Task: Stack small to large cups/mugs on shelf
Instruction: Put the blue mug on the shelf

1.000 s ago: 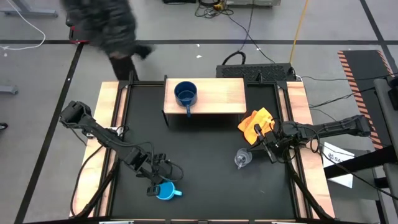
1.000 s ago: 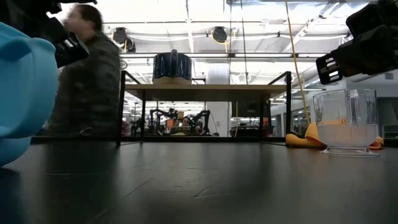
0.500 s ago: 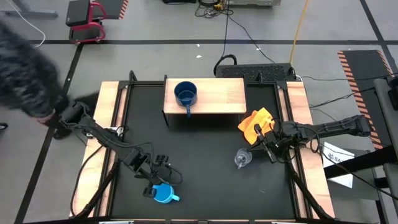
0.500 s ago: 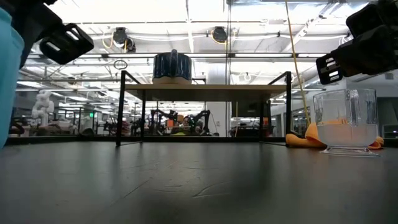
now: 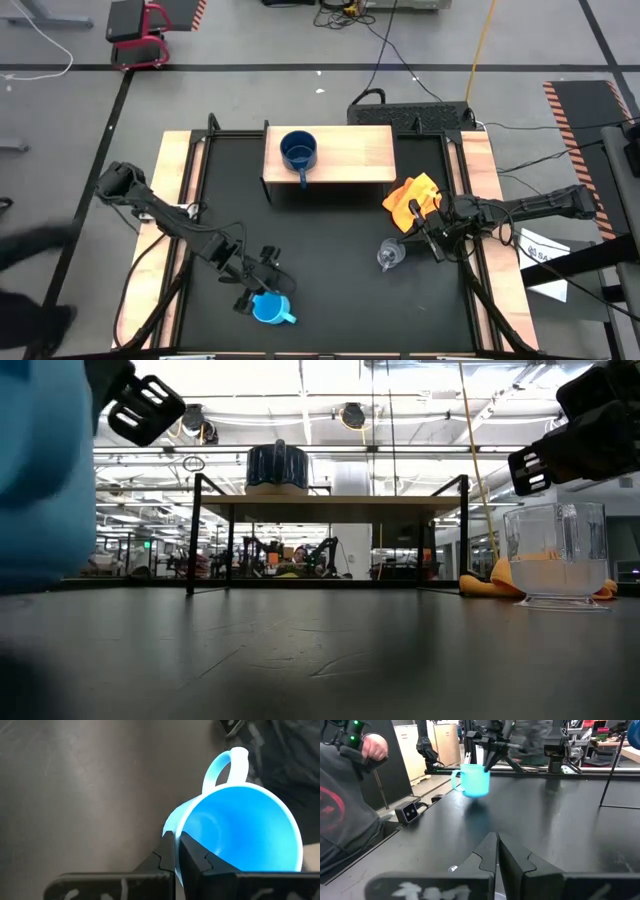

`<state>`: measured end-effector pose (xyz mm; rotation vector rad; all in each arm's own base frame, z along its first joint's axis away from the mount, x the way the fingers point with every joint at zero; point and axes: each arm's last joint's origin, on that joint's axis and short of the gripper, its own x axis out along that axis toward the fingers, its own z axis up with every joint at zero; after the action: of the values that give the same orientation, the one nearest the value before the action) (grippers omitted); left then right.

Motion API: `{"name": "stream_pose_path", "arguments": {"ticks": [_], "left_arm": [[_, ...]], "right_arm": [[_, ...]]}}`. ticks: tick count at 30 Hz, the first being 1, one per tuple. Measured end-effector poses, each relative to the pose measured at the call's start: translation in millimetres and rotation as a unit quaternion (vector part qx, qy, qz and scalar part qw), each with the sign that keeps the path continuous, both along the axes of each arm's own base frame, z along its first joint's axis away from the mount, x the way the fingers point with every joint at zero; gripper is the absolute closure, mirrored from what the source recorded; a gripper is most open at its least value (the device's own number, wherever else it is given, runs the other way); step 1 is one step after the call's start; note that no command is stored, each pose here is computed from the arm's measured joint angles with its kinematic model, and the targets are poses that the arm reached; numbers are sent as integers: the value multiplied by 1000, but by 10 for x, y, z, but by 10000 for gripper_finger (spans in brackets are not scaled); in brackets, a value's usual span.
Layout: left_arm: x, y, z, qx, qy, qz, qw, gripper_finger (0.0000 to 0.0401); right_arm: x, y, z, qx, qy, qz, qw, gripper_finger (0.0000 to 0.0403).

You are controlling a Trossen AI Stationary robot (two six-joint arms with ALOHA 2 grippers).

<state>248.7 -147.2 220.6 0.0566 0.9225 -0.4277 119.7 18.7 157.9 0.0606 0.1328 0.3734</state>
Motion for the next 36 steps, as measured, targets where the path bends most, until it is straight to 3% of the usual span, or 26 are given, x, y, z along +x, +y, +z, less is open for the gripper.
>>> {"name": "stream_pose_path", "arguments": {"ticks": [6, 15, 20, 28, 33, 36], "left_arm": [[-32, 235, 254, 29, -66, 8, 997, 397], [-202, 649, 812, 43, -214, 34, 975, 397], [-268, 849, 1028, 69, -286, 82, 952, 397], [-248, 1159, 1327, 100, -406, 173, 892, 397], [-254, 1378, 1397, 107, -424, 242, 866, 397], [-253, 1515, 1397, 122, -419, 265, 860, 397]], "right_arm": [[0, 1, -7, 0, 4, 0, 1000, 394], [2, 1, -13, -3, 6, 1, 1000, 394], [2, 1, -11, -4, 5, 1, 1000, 394], [2, 1, -15, -4, 7, 2, 1000, 394], [2, 1, -16, -3, 8, 1, 1000, 394], [2, 1, -20, -3, 9, 2, 1000, 394]]}}
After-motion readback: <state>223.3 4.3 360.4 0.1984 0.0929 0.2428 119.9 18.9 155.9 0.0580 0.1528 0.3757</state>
